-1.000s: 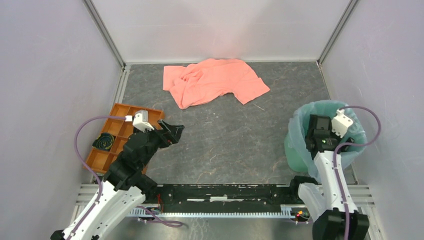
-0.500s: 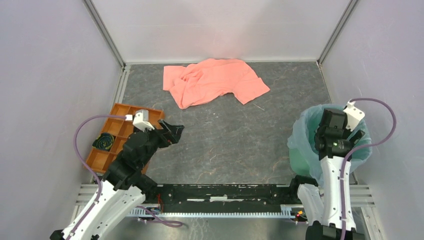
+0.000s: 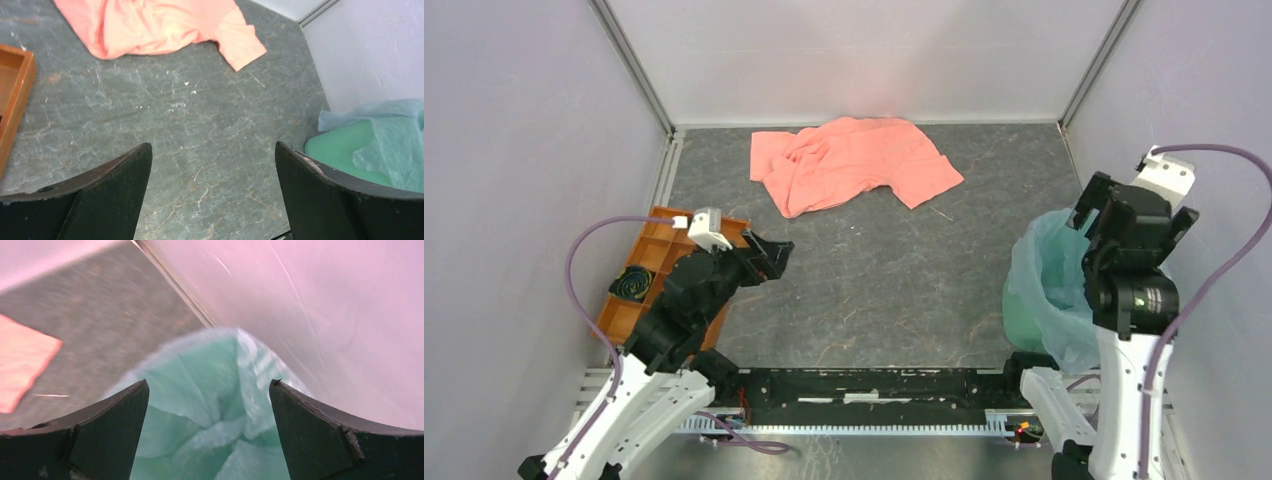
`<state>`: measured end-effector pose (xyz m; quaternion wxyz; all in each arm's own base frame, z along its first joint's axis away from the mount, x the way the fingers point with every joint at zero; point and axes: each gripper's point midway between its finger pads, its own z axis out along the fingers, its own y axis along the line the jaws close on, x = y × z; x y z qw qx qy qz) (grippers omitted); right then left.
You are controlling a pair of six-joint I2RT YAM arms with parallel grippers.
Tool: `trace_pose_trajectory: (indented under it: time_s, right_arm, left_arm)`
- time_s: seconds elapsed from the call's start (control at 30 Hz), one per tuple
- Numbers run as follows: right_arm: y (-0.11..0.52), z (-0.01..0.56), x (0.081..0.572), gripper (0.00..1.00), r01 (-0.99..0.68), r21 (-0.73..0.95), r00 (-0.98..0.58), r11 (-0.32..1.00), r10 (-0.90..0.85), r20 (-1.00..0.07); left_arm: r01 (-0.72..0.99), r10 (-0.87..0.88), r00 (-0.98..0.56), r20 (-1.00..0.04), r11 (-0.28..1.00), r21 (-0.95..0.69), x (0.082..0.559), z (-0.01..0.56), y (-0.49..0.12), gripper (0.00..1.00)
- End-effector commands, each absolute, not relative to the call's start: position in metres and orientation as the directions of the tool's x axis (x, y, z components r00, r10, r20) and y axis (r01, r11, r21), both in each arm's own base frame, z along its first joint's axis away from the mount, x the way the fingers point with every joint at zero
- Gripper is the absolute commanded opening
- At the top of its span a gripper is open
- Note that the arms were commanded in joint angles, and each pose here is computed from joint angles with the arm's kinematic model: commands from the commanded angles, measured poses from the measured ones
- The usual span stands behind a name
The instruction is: Put the trash bags into the trash bin
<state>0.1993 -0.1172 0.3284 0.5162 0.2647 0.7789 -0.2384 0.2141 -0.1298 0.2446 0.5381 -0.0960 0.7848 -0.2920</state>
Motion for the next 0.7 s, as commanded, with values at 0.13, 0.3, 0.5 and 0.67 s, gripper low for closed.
trace_pose_trajectory:
  time_s: [0.13,0.3,0.5,0.67]
  right_arm:
    - [-0.023,0.434,0.221,0.98,0.116,-0.043,-0.082,0.992,-0.034,-0.996]
    - [0.067,0.451,0.222,0.98,-0.37,-0.03,0.019,0.928,-0.025,-1.0]
    - [0.087,0.462,0.202,0.98,-0.458,-0.152,0.123,0.876,-0.107,-0.987]
    - [0.086,0.463,0.181,0.98,-0.453,-0.221,0.222,0.864,-0.131,-0.966]
  left_arm:
    - [0.309,-0.405,-0.246,-0.881,0.828,-0.467,0.207,0.339,-0.122,1.0]
    - [0.387,-0.417,-0.113,-0.902,0.818,-0.426,0.194,0.41,-0.112,1.0]
    - [0.392,-0.436,0.053,-0.898,0.836,-0.383,0.177,0.468,-0.085,1.0]
    - [0.385,-0.44,0.135,-0.888,0.849,-0.362,0.168,0.494,-0.071,1.0]
